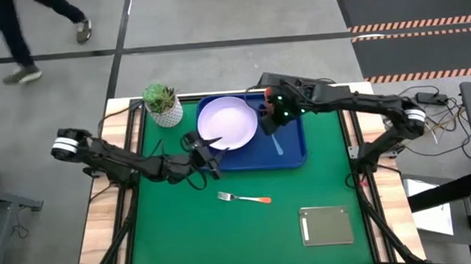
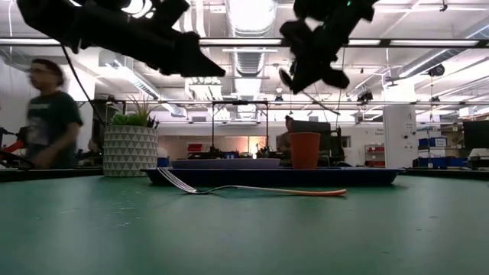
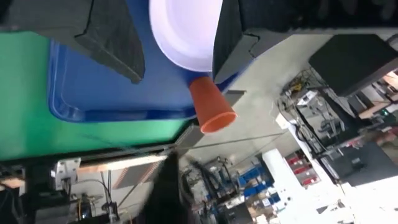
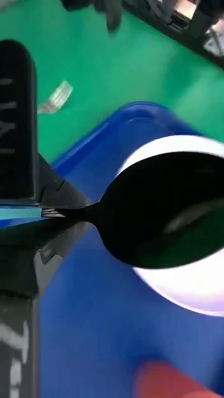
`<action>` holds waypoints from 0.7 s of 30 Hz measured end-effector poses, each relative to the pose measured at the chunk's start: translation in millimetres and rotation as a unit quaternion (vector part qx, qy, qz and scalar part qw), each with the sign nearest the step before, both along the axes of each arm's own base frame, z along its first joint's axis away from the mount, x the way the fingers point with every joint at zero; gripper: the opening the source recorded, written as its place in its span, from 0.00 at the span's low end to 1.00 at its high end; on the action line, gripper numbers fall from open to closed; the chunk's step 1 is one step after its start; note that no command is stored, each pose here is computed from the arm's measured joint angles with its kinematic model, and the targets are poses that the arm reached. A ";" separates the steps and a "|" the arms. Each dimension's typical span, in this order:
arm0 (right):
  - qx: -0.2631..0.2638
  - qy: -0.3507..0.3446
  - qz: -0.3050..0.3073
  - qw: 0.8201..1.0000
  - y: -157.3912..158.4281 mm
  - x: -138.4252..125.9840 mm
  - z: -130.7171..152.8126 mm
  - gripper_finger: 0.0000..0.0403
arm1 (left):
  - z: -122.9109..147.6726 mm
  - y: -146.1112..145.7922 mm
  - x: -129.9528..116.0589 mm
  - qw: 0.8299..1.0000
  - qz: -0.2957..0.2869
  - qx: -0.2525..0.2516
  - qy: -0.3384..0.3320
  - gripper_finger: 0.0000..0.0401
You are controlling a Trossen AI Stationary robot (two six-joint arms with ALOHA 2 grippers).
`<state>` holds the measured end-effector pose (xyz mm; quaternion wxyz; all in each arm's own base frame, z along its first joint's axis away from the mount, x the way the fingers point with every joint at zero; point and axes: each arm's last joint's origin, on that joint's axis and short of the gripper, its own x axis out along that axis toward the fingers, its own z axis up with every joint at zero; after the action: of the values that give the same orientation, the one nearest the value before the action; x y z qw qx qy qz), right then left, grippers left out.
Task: Pick and place plate/cup/fork/spoon on tray
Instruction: Put the blue spoon on the right side of the blue serving tray
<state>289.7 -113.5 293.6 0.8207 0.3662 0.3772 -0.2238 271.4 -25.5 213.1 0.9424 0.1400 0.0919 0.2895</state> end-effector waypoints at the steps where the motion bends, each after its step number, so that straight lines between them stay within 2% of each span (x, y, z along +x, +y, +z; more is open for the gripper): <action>1: 0.022 0.003 -0.007 1.000 -4.9 1.9 -5.7 0.03 | 1.8 0.6 -3.5 1.000 -0.001 0.003 -0.003 0.42; 5: 0.059 0.043 -0.042 0.996 -21.1 7.6 -29.9 0.03 | 3.5 2.7 -15.8 1.000 -0.002 0.005 -0.008 0.42; 10: 0.107 0.092 -0.068 0.988 -27.1 13.6 -56.9 0.03 | 3.6 5.3 -31.1 1.000 0.000 0.003 -0.016 0.42; 14: 0.145 0.144 -0.112 0.972 -33.1 10.6 -75.2 0.03 | 2.4 6.6 -39.0 1.000 0.000 0.000 -0.022 0.42; 21: 0.161 0.169 -0.172 0.957 -51.8 3.0 -89.4 0.03 | -0.9 7.8 -48.2 1.000 -0.001 -0.001 -0.023 0.42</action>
<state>292.6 -165.3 204.3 0.6238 0.5099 0.4728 -0.3568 223.2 -17.7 212.2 0.9447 0.1324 0.0704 0.2917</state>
